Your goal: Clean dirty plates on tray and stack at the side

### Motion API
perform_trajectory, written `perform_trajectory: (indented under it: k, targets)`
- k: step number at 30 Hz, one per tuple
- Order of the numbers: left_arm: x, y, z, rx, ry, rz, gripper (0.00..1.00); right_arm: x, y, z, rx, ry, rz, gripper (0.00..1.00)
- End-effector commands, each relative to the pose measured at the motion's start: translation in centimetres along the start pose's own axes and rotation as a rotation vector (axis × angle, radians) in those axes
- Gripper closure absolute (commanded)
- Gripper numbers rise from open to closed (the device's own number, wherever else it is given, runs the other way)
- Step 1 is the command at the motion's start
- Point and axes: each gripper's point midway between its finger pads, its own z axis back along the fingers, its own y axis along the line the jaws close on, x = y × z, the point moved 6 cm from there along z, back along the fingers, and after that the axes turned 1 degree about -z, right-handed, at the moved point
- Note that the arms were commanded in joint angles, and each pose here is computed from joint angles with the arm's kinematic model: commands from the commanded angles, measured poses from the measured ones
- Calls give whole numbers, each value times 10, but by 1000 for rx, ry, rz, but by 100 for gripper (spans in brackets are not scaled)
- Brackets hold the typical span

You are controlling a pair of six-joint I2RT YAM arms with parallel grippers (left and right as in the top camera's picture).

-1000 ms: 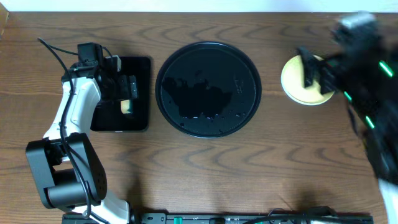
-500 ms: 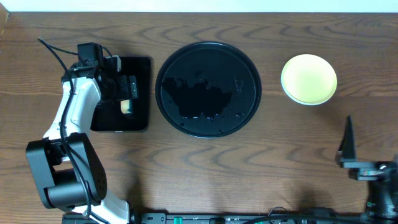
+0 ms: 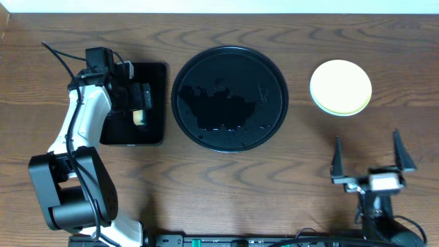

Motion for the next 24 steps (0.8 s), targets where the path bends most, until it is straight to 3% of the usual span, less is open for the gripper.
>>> perform_trajectory:
  k: [1,11,19,24]
  targets:
    - [-4,3,-5,10,18,0,8,-20,5,1,16,36,-2,1]
    - [-4,3,-5,10,18,0,8,-93,26,8,83,226,-72,1]
    - [-4,3,-5,10,18,0,8,-122,40,20,164,391,-131,1]
    - [-4,3,-5,10,18,0,8,-122,40,19,163,386,-129,1]
